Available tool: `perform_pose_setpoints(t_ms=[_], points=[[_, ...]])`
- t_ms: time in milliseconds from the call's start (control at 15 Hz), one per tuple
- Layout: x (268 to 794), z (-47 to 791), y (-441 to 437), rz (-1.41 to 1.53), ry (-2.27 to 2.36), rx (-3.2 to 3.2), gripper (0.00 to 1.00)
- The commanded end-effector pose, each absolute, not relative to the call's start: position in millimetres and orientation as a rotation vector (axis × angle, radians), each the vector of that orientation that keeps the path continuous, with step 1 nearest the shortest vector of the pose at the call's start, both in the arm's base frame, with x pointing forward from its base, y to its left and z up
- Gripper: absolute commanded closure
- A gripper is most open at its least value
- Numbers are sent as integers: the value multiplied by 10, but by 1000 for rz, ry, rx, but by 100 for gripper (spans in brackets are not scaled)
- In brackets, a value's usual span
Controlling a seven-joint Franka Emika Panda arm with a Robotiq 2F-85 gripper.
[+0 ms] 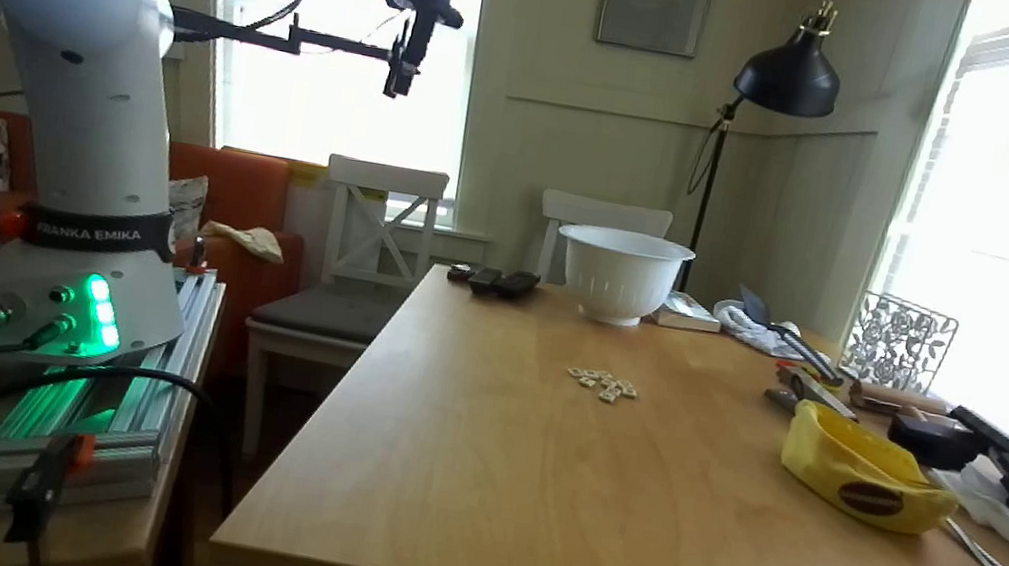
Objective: Move two block letters to the left
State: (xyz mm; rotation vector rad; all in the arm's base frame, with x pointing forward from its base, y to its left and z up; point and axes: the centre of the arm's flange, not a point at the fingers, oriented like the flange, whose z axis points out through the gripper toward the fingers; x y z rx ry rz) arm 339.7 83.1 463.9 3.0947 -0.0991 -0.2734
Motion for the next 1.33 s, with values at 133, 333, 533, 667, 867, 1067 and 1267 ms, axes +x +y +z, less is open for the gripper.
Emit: perform_pose_setpoints(t_ms=[133,333,533,667,867,1067,1267], points=[[3967,4222,562,-120,-181,3101,0],[4178,3958,498,-71,-166,3083,0],[4333,3698,416,-65,-168,3072,0],[4420,3522,325,-80,-194,3069,0],[4336,3517,308,-95,-197,3088,0],[4353,3448,281,-115,-205,3089,0],[4357,3479,303,-104,-197,3090,0]])
